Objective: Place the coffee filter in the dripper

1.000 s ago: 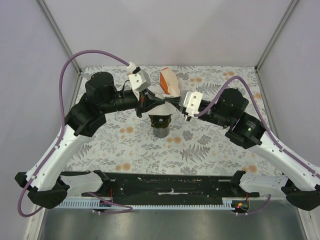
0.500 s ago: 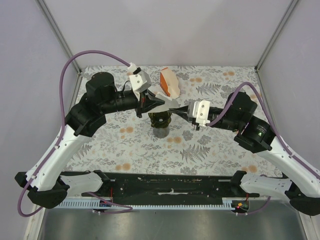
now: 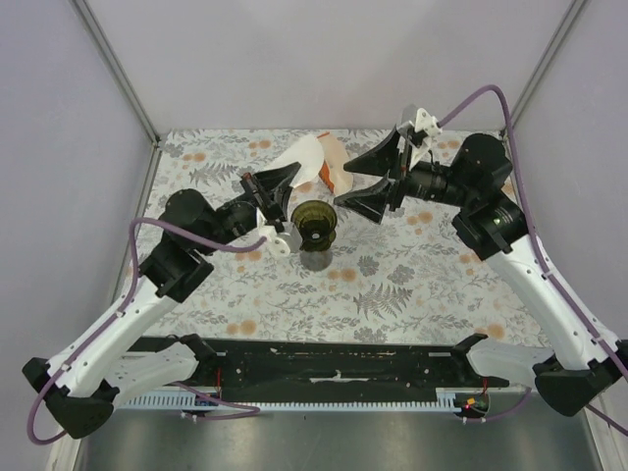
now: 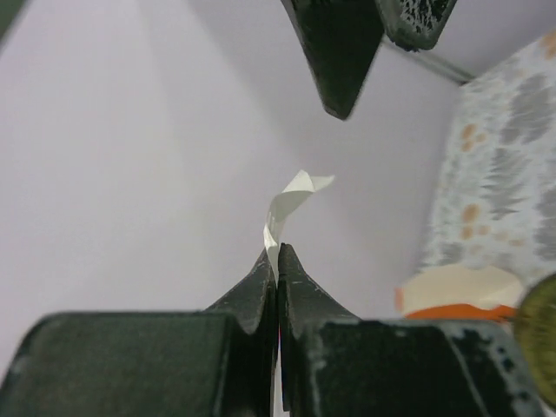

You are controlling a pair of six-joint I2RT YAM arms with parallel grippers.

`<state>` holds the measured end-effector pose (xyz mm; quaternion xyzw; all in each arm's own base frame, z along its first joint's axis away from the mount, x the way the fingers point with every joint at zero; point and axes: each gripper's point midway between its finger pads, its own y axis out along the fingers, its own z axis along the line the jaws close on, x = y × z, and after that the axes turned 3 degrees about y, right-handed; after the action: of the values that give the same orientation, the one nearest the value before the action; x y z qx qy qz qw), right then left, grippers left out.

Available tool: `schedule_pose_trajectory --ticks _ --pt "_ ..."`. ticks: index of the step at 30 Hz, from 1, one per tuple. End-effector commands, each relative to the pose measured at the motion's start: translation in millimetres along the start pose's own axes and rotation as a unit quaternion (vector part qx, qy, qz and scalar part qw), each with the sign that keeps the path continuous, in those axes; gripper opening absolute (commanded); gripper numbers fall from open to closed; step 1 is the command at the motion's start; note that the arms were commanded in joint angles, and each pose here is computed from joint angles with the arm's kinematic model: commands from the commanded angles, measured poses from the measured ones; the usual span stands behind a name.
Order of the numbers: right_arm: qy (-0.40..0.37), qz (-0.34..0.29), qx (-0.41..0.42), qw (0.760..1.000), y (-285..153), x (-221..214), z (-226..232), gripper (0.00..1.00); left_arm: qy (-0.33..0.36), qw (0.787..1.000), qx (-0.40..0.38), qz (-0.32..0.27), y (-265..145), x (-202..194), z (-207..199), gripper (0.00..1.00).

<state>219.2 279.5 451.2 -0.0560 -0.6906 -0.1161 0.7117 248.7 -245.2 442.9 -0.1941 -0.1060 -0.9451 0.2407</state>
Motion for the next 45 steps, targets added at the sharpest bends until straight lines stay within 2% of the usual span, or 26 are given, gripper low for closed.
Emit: schedule_pose_trajectory --ticks 1,4,5,8,12,16,18,20,22,25,27,28,33,35,36,37,39,45 --pt "0.103 -0.029 0.077 0.991 1 29 27 0.84 0.292 0.933 0.199 -0.061 -18 51 85 0.02" --pt "0.137 -0.039 0.091 0.986 3 34 31 0.89 0.385 0.891 0.219 -0.099 -27 70 71 0.02" --pt "0.145 -0.04 0.09 0.985 5 35 29 0.98 0.408 0.88 0.218 -0.112 -29 74 63 0.02" --pt "0.151 -0.046 0.084 0.984 9 37 23 0.98 0.459 0.852 0.207 -0.146 -33 85 42 0.02" --pt "0.144 -0.052 0.11 0.982 12 44 29 0.97 0.467 0.847 0.199 -0.156 -34 86 31 0.02" --pt "0.149 -0.057 0.112 0.981 17 48 24 0.89 0.482 0.836 0.192 -0.18 -35 92 18 0.02" --pt "0.153 -0.057 0.125 0.979 20 48 24 0.82 0.482 0.834 0.189 -0.19 -35 95 13 0.02" --pt "0.152 -0.062 0.141 0.976 21 53 27 0.69 0.48 0.836 0.185 -0.191 -34 94 10 0.02" --pt "0.151 -0.063 0.147 0.975 20 55 29 0.46 0.477 0.84 0.177 -0.188 -33 91 8 0.02" --pt "0.148 -0.06 0.156 0.975 19 55 32 0.17 0.468 0.849 0.164 -0.183 -32 87 5 0.02" --pt "0.146 -0.057 0.16 0.975 17 55 35 0.02 0.463 0.855 0.152 -0.179 -31 84 2 0.02" --pt "0.144 -0.055 0.159 0.975 17 54 36 0.0 0.459 0.859 0.146 -0.173 -30 81 0 0.02" --pt "0.136 -0.049 0.142 0.979 12 51 36 0.0 0.449 0.871 0.13 -0.153 -27 71 -1 0.02" --pt "0.129 -0.042 0.147 0.98 10 46 39 0.29 0.449 0.87 0.138 -0.151 -28 72 3 0.02" --pt "0.123 -0.041 0.155 0.979 9 42 41 0.41 0.453 0.866 0.148 -0.15 -28 73 6 0.02" --pt "0.117 -0.041 0.17 0.978 6 39 47 0.5 0.455 0.863 0.16 -0.153 -29 76 9 0.02" --pt "0.1 -0.04 0.2 0.974 1 30 57 0.6 0.456 0.858 0.18 -0.155 -32 81 16 0.02" --pt "0.101 -0.028 0.204 0.973 8 10 50 0.61 0.452 0.857 0.183 -0.167 -33 87 16 0.02"
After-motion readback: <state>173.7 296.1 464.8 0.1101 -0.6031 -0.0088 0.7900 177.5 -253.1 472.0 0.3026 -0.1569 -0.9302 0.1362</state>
